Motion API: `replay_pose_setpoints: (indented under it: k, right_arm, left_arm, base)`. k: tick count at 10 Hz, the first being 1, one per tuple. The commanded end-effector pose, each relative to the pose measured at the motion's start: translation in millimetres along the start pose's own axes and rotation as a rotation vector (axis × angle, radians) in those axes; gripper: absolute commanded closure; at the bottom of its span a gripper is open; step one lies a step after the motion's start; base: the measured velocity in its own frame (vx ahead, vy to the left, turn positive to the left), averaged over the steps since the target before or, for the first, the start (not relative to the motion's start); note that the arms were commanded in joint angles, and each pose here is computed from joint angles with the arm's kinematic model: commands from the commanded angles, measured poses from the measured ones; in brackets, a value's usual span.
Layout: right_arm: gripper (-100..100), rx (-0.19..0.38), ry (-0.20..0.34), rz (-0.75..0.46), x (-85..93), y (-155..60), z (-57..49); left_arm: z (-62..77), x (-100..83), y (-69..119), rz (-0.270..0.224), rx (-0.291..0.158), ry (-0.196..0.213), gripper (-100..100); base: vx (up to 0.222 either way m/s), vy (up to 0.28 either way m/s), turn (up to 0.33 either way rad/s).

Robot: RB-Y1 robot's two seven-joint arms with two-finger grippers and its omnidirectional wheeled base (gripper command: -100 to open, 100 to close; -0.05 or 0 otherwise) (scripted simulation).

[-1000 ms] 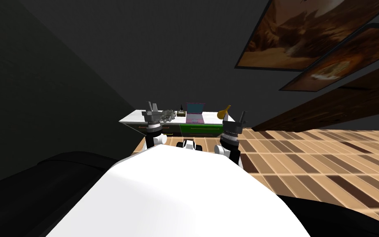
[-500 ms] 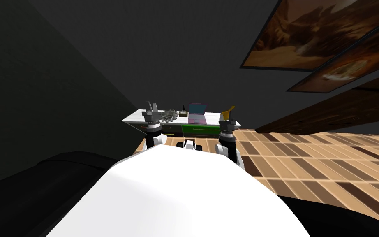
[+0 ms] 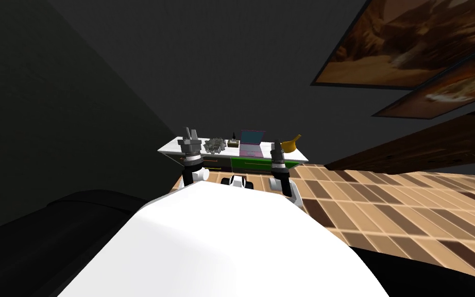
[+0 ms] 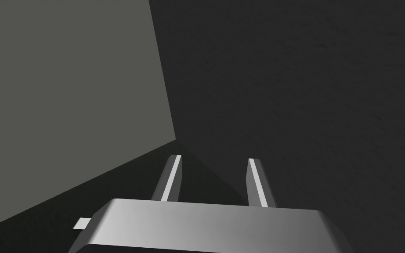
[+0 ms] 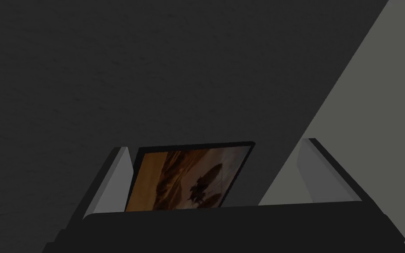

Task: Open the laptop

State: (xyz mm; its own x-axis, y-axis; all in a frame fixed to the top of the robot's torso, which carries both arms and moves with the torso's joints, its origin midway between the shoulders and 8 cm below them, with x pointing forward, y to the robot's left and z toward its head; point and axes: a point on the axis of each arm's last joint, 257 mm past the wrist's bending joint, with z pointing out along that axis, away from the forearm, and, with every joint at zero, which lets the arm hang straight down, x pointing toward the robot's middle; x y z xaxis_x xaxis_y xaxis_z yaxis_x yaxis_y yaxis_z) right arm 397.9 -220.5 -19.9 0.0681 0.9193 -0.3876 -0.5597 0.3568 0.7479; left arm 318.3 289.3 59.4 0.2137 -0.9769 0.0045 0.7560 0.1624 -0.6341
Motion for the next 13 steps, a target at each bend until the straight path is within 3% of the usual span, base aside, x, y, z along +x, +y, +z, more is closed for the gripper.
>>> replay_pose_setpoints:
  k: [1, 5, 6, 8, 9, 13]
  right_arm:
    - [-100, 0.039, 0.048, -0.141, 14.4, -23, 7.4]
    - [-100, 0.094, 0.115, -0.343, 30.0, -56, 17.1]
    - [-100, 0.093, 0.117, -0.357, 30.4, -56, 17.1]
    - [-100, 0.131, 0.164, -0.492, 38.7, -80, 23.0]
    - [-100, 0.129, 0.167, -0.508, 39.0, -80, 22.9]
    - [-100, 0.186, 0.249, -0.748, 47.3, -121, 30.1]
  left_arm:
    - [0.0, 0.0, 0.0, 0.0, 0.0, 0.0, 0]
    - [0.0, 0.0, 0.0, 0.0, 0.0, 0.0, 0]
    - [0.0, 0.0, 0.0, 0.0, 0.0, 0.0, 0]
    - [0.0, 0.0, 0.0, 0.0, 0.0, 0.0, 0]
    - [0.0, 0.0, 0.0, 0.0, 0.0, 0.0, 0]
    - [0.0, 0.0, 0.0, 0.0, 0.0, 0.0, 0]
  base:
    - [0.019, 0.077, 0.082]
    - [0.029, 0.078, 0.059]
    - [0.032, 0.061, 0.028]
    - [0.043, 0.076, 0.064]
    - [0.026, 0.071, 0.031]
    - [0.03, 0.077, 0.055]
